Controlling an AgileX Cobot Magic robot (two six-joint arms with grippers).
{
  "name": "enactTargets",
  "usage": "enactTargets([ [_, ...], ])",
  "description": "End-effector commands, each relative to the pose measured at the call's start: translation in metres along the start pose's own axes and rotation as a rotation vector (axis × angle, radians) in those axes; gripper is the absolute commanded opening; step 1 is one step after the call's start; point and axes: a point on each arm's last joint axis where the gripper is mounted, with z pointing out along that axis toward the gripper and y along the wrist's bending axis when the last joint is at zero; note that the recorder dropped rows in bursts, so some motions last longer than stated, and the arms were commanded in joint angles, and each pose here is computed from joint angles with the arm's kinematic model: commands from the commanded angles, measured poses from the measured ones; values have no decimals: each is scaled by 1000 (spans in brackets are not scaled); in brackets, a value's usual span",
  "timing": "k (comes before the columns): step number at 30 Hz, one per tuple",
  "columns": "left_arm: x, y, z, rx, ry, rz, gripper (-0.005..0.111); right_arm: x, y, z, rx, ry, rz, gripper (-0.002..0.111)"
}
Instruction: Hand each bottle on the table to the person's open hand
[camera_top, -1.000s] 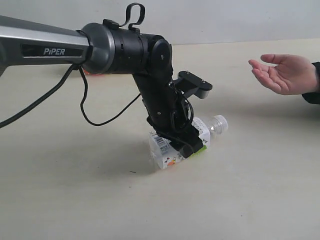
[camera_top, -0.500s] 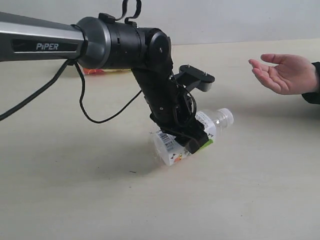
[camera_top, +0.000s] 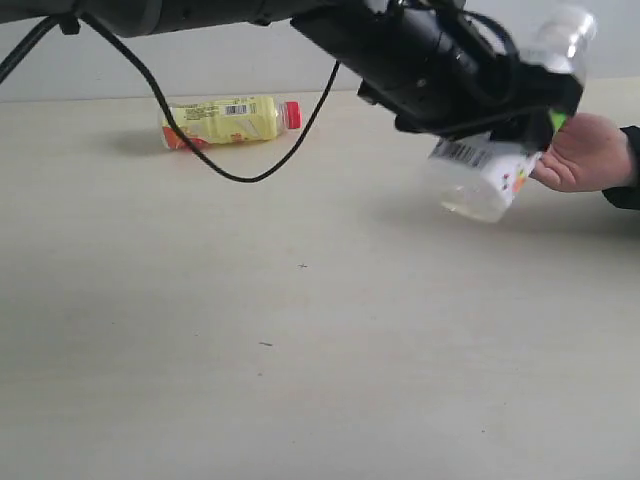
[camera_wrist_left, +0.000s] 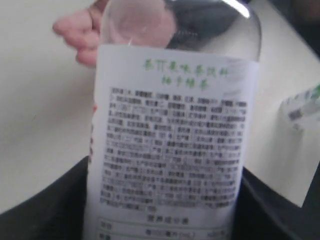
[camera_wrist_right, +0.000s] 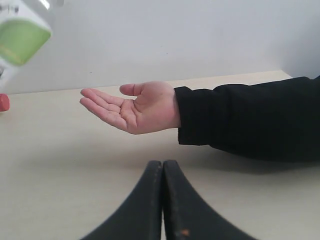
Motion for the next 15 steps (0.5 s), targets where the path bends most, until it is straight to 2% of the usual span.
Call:
enactTargets([
  [1,-29,-26,-18,60,-185,-71,2,1,0,0,-2,-8,-4,0],
  [5,-43,-40,-15,96,-257,-77,2,1,0,0,-2,-8,-4,0],
  [8,-47,-38,-5,95,-301,-82,2,1,0,0,-2,-8,-4,0],
  [10,-53,-35,6,106,-356,-131,2,1,0,0,-2,-8,-4,0],
  [15,-60,-29,42,153,-371,-225,2,1,0,0,-2,-8,-4,0],
])
